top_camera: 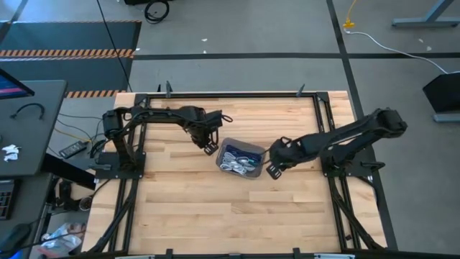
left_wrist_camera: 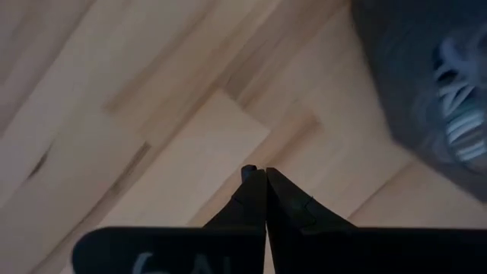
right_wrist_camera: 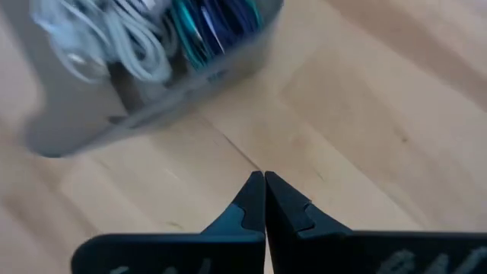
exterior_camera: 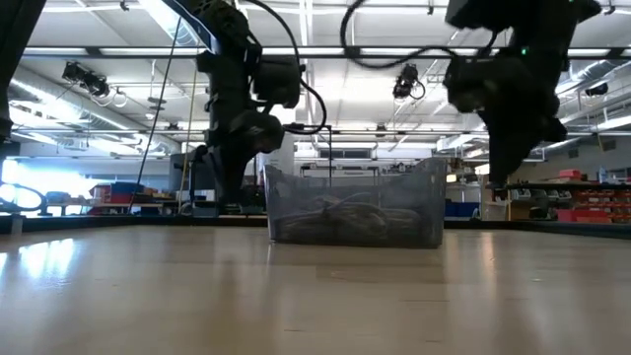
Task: Pick and place USB-C Cables
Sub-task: Move the gray bin to the center of the table
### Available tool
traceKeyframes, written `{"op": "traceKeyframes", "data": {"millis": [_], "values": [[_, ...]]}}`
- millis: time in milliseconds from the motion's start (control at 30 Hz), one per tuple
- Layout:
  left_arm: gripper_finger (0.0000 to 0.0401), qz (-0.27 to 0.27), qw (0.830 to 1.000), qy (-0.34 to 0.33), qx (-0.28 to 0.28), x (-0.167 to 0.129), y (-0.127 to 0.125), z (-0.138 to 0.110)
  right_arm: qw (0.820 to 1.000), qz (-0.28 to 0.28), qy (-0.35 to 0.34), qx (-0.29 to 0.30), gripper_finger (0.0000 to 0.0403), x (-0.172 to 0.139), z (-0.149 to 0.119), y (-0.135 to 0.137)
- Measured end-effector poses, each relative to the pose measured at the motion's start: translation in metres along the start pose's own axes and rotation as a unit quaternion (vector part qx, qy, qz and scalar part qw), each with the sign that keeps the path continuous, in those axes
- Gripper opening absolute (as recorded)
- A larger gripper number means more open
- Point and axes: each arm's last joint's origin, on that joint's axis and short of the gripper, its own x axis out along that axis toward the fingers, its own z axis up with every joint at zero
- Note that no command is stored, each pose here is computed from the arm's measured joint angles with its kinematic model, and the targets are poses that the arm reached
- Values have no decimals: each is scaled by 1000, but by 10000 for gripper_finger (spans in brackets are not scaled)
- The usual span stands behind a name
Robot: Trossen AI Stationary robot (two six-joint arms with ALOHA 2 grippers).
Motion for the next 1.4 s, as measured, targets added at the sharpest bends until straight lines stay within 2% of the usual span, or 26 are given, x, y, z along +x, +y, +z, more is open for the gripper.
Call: {"op": "traceKeyframes", "data": {"millis": [100, 400, 767, 1167, 1400], "values": [[1, -6, 1000, -13, 8, 0, -1, 3, 1000, -14, 12, -6, 0, 17, 0, 5], [1, -22, 1000, -17, 10, 0, -6, 3, 998, 50, -30, -17, 0, 43, 19, 22], [2, -70, 996, -58, -8, 1, -35, 2, 995, 57, -44, -76, 0, 39, 43, 5], [3, -80, 995, -42, -41, 4, -61, -15, 989, 74, -40, -125, 0, 40, 59, -7], [3, -81, 995, -37, -46, 5, -66, -19, 986, 92, -57, -129, 0, 40, 64, -6]]}}
